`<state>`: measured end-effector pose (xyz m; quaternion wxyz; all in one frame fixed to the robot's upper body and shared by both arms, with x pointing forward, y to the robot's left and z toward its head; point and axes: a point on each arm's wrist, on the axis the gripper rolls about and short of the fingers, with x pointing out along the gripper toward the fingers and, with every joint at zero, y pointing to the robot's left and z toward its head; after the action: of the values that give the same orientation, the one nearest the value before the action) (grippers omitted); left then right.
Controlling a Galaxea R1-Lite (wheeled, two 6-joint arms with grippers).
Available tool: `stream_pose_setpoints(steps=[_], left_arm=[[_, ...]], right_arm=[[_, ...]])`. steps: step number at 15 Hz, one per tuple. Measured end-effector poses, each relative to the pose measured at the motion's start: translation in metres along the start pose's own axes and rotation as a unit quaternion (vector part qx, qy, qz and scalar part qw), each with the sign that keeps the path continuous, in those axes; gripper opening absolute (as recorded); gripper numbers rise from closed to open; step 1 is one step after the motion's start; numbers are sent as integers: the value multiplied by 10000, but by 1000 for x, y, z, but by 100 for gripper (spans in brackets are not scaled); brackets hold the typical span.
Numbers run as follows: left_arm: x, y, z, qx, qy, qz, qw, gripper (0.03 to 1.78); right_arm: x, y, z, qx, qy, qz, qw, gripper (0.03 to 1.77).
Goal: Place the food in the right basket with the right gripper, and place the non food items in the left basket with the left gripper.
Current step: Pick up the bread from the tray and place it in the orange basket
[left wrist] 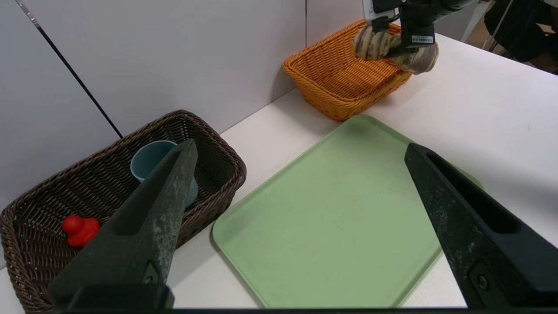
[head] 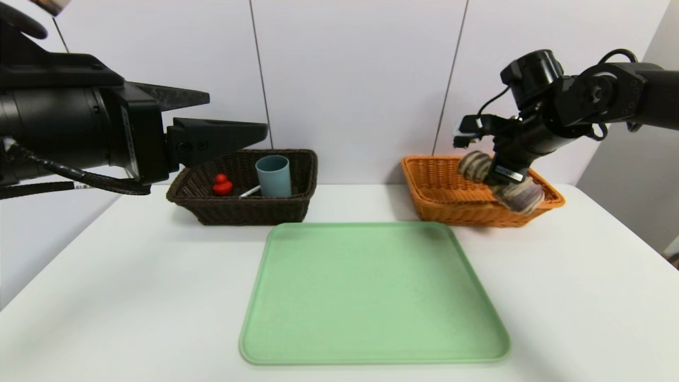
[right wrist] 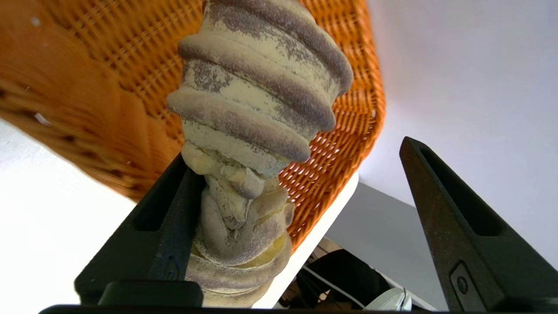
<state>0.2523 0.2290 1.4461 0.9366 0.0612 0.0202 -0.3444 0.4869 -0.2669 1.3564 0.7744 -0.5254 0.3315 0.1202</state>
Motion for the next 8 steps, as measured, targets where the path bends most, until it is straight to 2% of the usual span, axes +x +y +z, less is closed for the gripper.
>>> stream_pose_setpoints(steps=[6,8], left_arm=[[-2,0,1,9,-31,-4,10000,169],[-3,0,2,2,-51,-2,10000,169]], right_arm=[[20,-7,13,306,-247,-658,9971,161],[23,-5,15,303,-256,-667,9970,164]])
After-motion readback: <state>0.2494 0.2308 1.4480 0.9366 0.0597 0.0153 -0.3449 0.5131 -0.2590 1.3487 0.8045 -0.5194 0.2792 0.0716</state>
